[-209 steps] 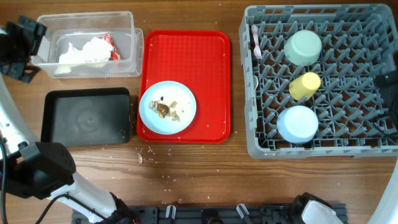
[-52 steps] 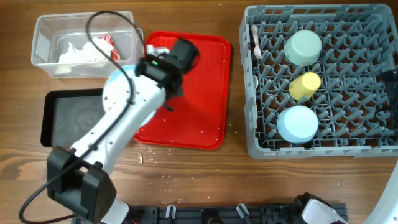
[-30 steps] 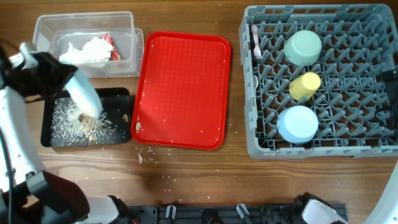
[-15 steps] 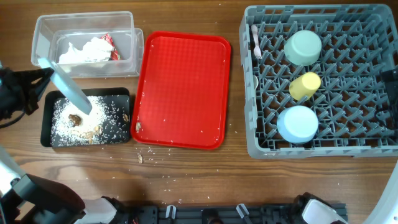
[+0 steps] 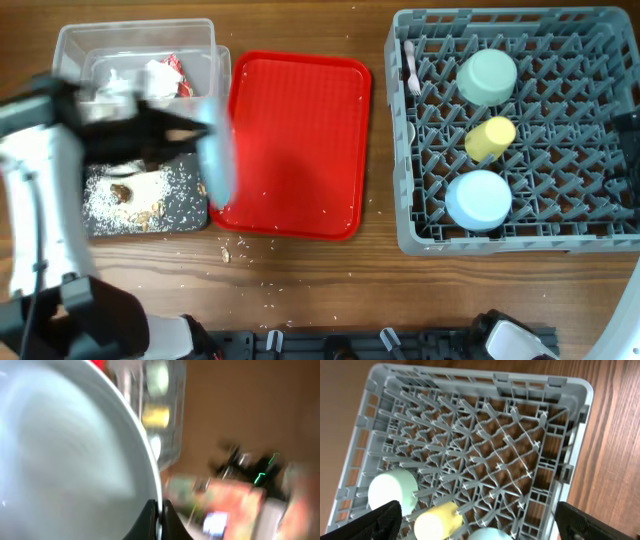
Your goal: Sort waste into correct bins and load items into the dishwasher rack
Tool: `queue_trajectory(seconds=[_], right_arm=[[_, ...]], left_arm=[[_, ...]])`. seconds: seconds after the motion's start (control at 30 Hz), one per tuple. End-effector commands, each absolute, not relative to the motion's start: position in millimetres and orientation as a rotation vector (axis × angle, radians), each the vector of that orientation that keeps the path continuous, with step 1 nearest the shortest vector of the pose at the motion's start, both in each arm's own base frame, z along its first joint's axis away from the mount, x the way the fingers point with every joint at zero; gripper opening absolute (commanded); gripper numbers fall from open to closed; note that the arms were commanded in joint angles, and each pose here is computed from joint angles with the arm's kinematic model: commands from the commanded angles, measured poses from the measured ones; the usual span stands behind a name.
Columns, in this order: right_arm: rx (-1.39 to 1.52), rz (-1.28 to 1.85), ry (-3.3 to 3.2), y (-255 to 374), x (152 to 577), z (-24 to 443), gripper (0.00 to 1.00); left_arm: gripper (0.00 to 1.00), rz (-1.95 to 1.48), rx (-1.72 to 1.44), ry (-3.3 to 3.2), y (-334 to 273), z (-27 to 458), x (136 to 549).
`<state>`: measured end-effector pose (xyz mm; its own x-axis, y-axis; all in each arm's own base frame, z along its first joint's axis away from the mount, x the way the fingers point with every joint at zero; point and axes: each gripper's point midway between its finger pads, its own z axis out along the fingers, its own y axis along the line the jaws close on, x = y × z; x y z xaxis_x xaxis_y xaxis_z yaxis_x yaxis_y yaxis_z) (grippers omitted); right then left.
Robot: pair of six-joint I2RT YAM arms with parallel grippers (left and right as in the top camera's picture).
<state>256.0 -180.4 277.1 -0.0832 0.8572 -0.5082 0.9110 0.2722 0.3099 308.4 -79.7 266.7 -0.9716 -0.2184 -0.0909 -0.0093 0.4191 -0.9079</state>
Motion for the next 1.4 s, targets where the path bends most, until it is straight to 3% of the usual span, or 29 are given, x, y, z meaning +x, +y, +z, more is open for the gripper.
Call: queue_trajectory(seconds=[0.0, 0.13, 0.33, 0.4, 0.47, 0.53, 0.6, 0.63, 0.7, 0.77, 0.8, 0.87, 0.93, 1.03, 1.17, 1.2, 1.27, 1.37], right_arm=[[1.605, -0.108, 1.924, -182.2, 257.3, 278.3, 1.0], [1.605, -0.108, 1.924, -182.2, 257.3, 278.3, 1.0], [1.605, -0.108, 1.924, -182.2, 257.3, 278.3, 1.0], [1.604, -0.108, 1.925, -182.2, 257.3, 278.3, 1.0], [1.604, -0.108, 1.925, -182.2, 257.3, 278.3, 1.0], [1.604, -0.108, 1.925, -182.2, 257.3, 278.3, 1.0], [1.604, -0.108, 1.925, -182.2, 257.3, 278.3, 1.0], [1.604, -0.108, 1.925, -182.2, 257.3, 278.3, 1.0], [1.673, -0.03, 1.838, -180.8, 264.0, 281.1, 1.0], [1.63, 0.216, 1.941, -148.5, 278.6, 276.5, 1.0], [1.483, 0.424, 2.032, -121.0, 296.0, 283.2, 1.0], [0.922, 0.828, 2.17, -46.0, 332.0, 316.3, 0.94], [0.625, 0.884, 2.251, 12.2, 342.4, 322.7, 0.92], [0.343, 0.56, 2.477, 93.4, 343.7, 278.7, 0.95], [0.046, 0.362, 2.636, 184.4, 347.3, 213.1, 1.0], [0.001, 0.352, 2.67, 199.7, 349.9, 195.1, 0.98], [-0.271, 0.345, 2.73, 232.8, 357.3, 147.9, 0.83], [-0.316, 0.329, 2.771, 245.5, 372.5, 102.8, 0.79]], left_arm=[[0.04, -1.128, -0.177, 2.82, -142.5, 216.9, 319.8], [0.04, -0.473, -0.189, 2.793, -192.0, 171.9, 352.1], [0.06, -0.286, -0.084, 2.835, -229.0, 119.2, 354.1], [0.7, -0.28, -0.084, 2.842, -229.3, 115.6, 354.3], [0.74, -0.287, -0.092, 2.831, -227.9, 119.5, 356.8], [0.7, -0.308, -0.105, 2.819, -224.9, 132.2, 357.8], [0.67, -0.342, -0.132, 2.786, -217.2, 159.6, 359.8], [0.69, -0.366, -0.179, 2.728, -200.6, 195.5, 362.5], [0.75, -0.383, -0.299, 2.629, -157.0, 244.5, 361.9], [0.95, -0.351, -0.504, 2.534, -87.4, 278.2, 351.3], [1.0, -0.32, -0.62, 2.491, -51.6, 287.9, 343.7], [1.0, -0.262, -0.806, 2.421, 1.7, 297.8, 328.7], [1.0, -0.197, -0.996, 2.369, 49.5, 298.4, 309.4], [1.0, -0.133, -1.18, 2.348, 87.3, 289.4, 288.9], [1.0, -0.121, -1.219, 2.328, 96.9, 289.3, 285.4], [1.0, -0.121, -1.219, 2.328, 96.8, 289.3, 285.5], [1.0, -0.121, -1.219, 2.328, 96.9, 289.3, 285.4], [1.0, -0.121, -1.219, 2.327, 97.0, 289.3, 285.5]])
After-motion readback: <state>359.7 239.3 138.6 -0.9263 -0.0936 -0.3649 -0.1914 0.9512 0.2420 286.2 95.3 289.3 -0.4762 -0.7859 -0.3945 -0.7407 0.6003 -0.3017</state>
